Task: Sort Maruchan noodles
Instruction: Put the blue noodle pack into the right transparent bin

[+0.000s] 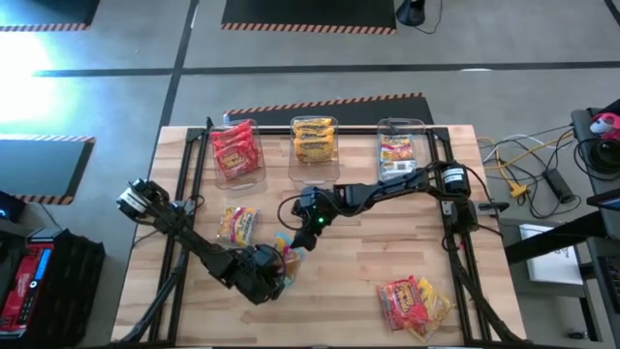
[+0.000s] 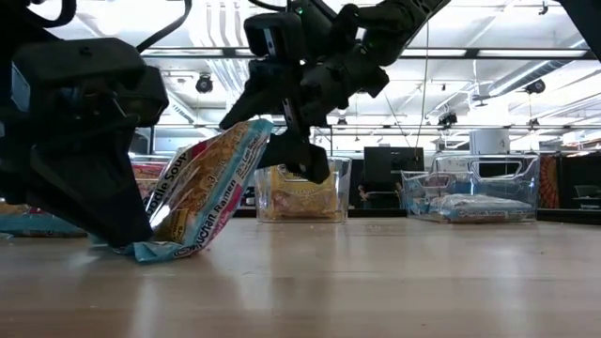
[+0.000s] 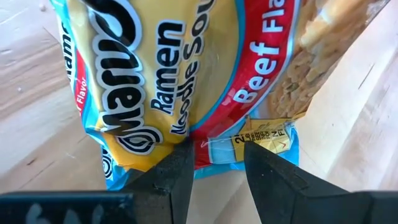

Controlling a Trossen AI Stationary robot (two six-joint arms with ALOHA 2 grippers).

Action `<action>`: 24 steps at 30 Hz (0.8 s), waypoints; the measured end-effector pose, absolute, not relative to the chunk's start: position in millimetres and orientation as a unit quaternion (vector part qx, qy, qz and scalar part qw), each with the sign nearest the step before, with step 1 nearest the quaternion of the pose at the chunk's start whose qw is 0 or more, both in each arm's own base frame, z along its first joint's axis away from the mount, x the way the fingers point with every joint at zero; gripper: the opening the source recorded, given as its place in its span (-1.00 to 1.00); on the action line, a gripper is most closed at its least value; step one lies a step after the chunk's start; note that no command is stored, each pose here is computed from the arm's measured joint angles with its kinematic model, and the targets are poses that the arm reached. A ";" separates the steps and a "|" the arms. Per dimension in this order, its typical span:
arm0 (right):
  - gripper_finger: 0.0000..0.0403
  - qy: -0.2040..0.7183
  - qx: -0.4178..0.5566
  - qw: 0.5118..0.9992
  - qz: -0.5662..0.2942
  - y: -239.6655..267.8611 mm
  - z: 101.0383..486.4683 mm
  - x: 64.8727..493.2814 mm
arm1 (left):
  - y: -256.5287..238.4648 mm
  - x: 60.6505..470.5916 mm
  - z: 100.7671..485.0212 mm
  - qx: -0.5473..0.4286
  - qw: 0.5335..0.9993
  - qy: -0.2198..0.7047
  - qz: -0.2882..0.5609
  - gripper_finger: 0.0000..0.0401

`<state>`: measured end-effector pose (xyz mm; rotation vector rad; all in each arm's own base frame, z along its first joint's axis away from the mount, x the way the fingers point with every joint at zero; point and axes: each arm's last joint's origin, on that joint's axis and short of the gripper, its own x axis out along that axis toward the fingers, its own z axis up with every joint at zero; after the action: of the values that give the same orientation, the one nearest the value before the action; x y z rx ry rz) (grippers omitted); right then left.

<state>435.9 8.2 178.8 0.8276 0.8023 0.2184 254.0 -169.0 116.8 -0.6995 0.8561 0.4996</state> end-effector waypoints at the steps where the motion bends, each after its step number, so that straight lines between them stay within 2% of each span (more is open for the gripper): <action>1: 0.10 0.376 0.390 0.834 0.105 8.9 179.3 436.3 | -168.4 254.1 116.6 -0.329 0.821 0.402 0.236 -0.37; 18: 0.10 0.362 0.360 0.858 0.058 16.8 176.2 438.1 | -156.0 261.3 116.1 -0.330 0.823 0.380 0.264 -0.37; 24: 0.09 0.387 0.363 0.846 0.054 20.0 152.8 441.5 | -154.8 263.3 116.3 -0.336 0.825 0.366 0.269 -0.37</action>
<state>441.5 20.0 152.8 0.7647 0.8154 0.1130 263.3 -154.8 116.3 -0.7146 0.7782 0.5708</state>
